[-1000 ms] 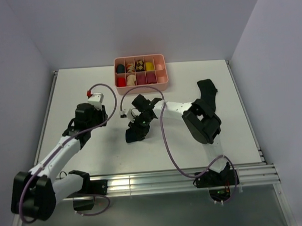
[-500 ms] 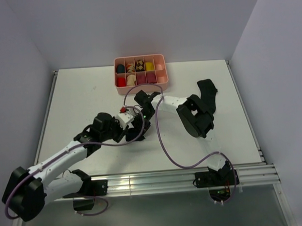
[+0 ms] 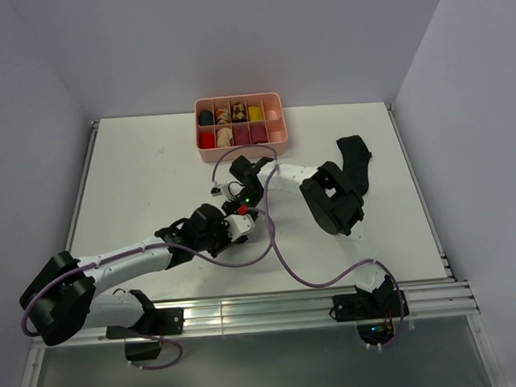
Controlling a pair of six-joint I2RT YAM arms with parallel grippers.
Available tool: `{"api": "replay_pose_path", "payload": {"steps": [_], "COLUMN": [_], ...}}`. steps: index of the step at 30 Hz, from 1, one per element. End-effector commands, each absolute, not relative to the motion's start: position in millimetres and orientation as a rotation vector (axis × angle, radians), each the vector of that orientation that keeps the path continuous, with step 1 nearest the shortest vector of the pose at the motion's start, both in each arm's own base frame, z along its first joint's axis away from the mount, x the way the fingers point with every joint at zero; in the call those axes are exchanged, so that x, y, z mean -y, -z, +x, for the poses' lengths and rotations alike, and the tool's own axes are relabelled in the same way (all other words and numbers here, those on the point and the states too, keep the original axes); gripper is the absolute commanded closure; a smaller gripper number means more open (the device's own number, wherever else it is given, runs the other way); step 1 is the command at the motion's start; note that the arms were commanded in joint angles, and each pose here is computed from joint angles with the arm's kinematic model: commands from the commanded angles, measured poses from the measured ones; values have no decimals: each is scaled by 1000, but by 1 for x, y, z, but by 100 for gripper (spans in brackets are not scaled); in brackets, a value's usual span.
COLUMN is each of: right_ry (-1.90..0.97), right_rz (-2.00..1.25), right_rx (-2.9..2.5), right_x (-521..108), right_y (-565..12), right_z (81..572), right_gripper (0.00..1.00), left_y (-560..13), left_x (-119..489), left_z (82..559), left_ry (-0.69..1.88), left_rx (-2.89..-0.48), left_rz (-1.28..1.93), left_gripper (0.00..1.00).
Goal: Roll the socks
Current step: Roll the sock at the center of the board.
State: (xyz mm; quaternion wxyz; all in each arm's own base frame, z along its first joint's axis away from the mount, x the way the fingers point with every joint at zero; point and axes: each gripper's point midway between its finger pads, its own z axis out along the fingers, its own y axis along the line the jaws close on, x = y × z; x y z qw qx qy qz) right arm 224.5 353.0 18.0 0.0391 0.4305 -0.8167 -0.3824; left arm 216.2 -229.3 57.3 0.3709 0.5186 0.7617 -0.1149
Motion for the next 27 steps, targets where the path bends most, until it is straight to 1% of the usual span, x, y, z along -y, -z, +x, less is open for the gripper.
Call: {"api": "replay_pose_path", "payload": {"steps": [1,6,8,11,16,19,20,22,23,24,25,27], "right_ry": [1044,1035,1036,1039,1041,1045,1058,1078,1099,1114,1128,1153], "right_rz": [1288,1288,1294,1292,1293,1295,1297,1296,1294,1294,1296,1288], "right_rx": [2521,2529,2531,2529,2526,2527,2524,2539,2552,2563,2586,2645], "right_x": [-340,-339,-339,-339,-339,-338,-339,-340,-340,-340,-340,-339], "right_y": [7,8,8,8,8,7,6,3,-4,-7,-8,-21], "right_z": [225,225,226,225,225,225,224,227,230,232,236,246], "right_gripper": [100,100,100,99,98,96,95,92,86,82,74,68], "left_y": [-65,-45,-39,-36,-29,-22,-18,-17,-17,-17,-20,-21], "left_x": [240,238,231,231,233,236,236,239,240,240,243,244], "left_z": [226,222,228,235,235,229,226,223,223,222,224,221], "left_ry": [262,229,162,131,131,166,181,214,220,226,235,268], "left_rx": [-1894,-1926,-1943,-1937,-1939,-1969,-1995,-2015,-2041,-2056,-2061,-2093], "left_rz": [1361,1412,1397,1380,1410,1429,1420,1408,1386,1376,1362,1342], "left_gripper": [67,67,68,70,71,75,83,96,99,99,99,99]}}
